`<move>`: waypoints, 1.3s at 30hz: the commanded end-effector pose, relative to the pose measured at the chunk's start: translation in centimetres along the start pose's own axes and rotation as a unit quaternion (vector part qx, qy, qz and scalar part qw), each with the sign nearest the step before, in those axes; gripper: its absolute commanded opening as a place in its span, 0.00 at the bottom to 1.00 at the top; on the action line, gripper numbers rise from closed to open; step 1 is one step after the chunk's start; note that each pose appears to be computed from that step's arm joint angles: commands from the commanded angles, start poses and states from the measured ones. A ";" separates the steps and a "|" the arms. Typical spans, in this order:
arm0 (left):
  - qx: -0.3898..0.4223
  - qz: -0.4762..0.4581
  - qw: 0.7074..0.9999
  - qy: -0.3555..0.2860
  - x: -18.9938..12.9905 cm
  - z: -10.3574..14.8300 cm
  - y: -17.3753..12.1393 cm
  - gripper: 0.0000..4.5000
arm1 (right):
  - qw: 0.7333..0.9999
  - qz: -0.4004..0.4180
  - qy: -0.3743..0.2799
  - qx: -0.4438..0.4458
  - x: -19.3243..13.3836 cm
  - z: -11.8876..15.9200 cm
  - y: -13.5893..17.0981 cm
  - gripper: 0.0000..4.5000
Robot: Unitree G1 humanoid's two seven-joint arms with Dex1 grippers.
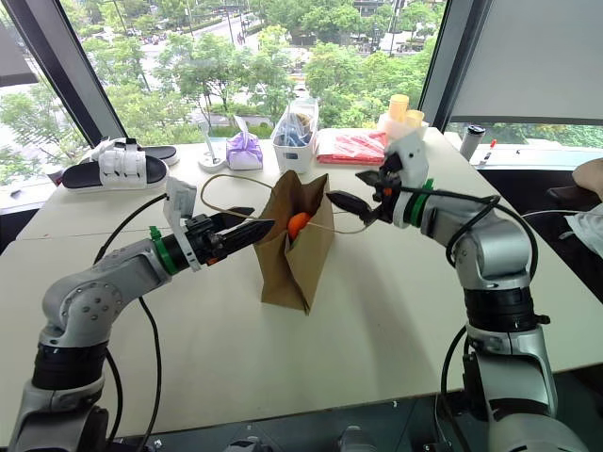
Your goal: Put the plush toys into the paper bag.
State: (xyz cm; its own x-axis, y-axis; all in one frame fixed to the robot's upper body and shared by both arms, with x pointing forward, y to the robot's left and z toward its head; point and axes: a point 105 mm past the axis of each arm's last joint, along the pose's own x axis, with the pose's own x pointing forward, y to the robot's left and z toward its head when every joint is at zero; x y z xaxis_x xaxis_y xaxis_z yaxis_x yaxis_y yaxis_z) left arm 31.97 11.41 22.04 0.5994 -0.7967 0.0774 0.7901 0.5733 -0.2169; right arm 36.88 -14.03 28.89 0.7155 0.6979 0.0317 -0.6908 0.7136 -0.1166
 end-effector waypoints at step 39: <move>0.020 -0.029 0.999 0.030 2.7 -5.4 -3.3 1.00 | 0.994 0.030 0.080 0.062 1.1 -10.1 5.5 0.02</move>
State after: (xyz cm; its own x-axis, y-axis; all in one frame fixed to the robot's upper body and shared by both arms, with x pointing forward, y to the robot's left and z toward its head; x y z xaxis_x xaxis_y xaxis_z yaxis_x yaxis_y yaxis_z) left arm 30.25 6.82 16.79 0.5542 -0.8324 -0.0048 0.8133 0.5427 -0.2098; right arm 35.02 -10.22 16.86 0.6684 0.7226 -0.1767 -0.7274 0.6845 0.0476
